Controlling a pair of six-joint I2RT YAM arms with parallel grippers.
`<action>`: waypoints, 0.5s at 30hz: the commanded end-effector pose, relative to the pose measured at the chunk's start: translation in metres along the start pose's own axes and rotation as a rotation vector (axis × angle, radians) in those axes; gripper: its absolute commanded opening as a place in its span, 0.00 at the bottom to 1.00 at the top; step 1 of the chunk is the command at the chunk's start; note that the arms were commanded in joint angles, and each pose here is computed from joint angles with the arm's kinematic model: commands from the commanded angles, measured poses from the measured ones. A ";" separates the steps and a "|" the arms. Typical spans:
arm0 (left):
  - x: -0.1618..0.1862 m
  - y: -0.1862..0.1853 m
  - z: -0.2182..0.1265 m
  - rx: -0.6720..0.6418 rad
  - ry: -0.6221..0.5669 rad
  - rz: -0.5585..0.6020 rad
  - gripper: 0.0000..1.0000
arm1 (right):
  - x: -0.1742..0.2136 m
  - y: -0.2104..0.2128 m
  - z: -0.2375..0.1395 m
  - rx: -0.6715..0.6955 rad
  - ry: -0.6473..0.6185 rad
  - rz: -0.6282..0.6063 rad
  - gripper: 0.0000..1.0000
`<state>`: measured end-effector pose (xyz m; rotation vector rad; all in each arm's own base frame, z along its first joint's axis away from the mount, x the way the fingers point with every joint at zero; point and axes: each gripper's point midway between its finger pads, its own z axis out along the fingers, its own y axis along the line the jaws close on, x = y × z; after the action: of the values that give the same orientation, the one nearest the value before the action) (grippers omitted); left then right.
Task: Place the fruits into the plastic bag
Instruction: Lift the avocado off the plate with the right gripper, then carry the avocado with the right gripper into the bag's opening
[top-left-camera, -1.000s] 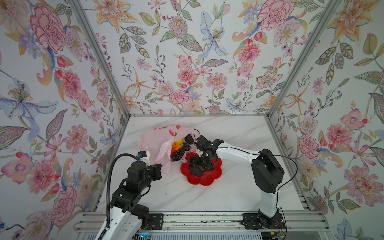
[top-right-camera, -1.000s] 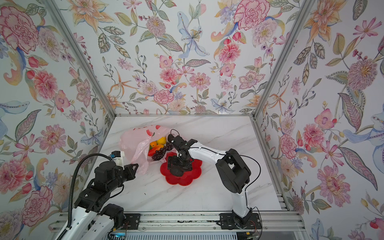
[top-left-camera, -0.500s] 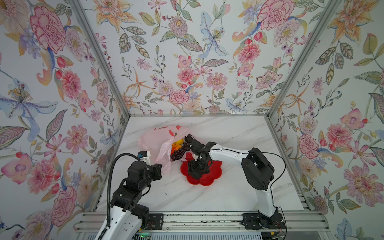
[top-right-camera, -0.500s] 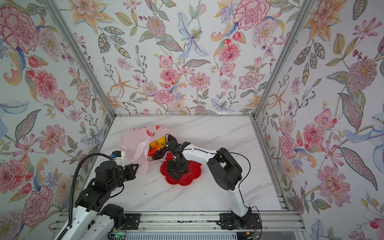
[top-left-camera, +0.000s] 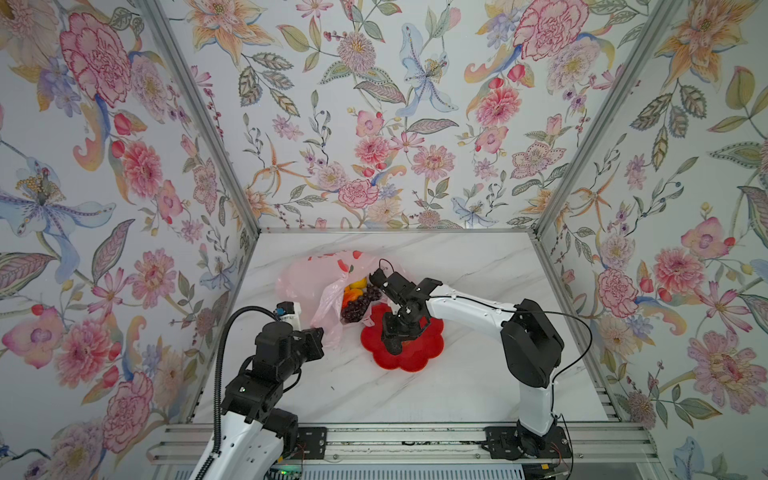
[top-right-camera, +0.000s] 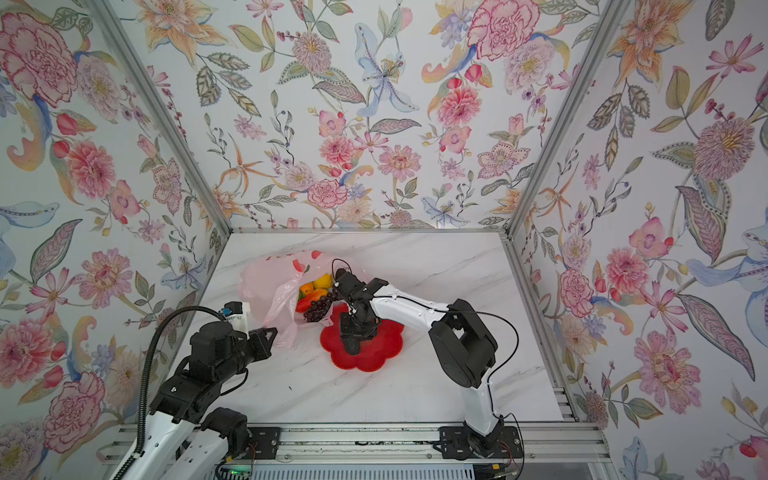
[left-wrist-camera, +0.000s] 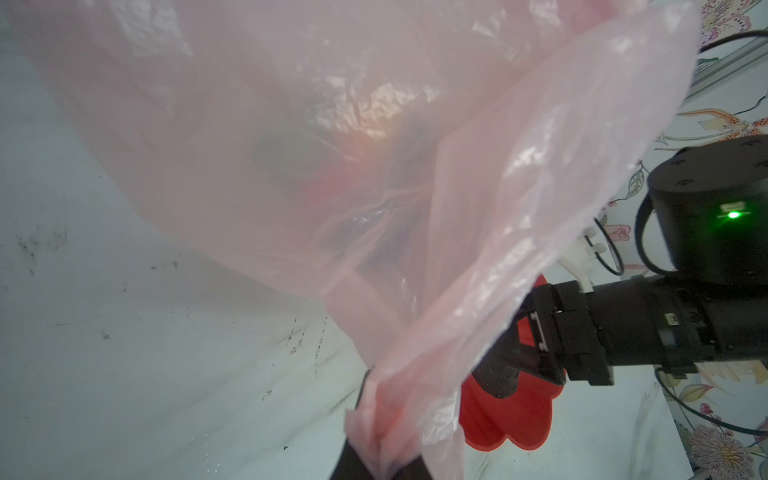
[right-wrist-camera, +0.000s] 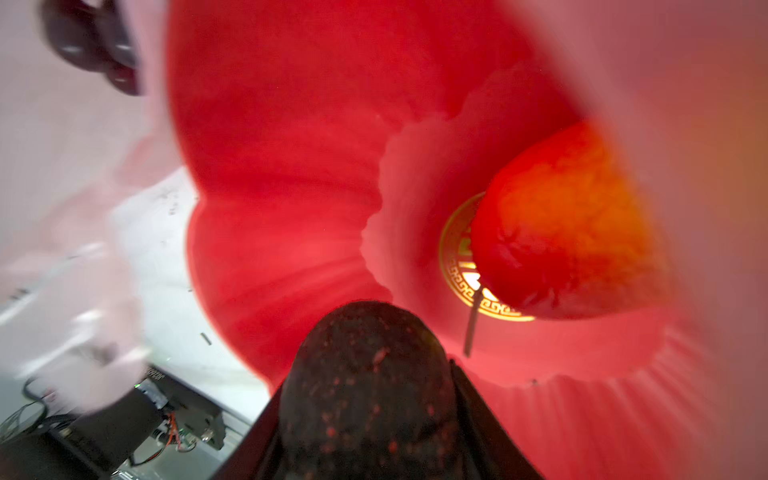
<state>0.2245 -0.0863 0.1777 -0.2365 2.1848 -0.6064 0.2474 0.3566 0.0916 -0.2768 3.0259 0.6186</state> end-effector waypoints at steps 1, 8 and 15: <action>0.003 0.001 0.003 0.010 0.006 0.014 0.00 | 0.001 0.003 -0.034 -0.050 -0.032 0.034 0.47; 0.003 0.001 0.003 0.013 0.009 0.014 0.00 | -0.017 0.022 -0.087 -0.210 -0.114 0.102 0.47; 0.003 0.000 0.003 0.017 0.011 0.014 0.00 | -0.051 0.064 -0.115 -0.438 -0.207 0.178 0.48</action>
<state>0.2244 -0.0889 0.1786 -0.2274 2.1825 -0.6278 0.2754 0.3574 0.1965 -0.0055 2.8085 1.0523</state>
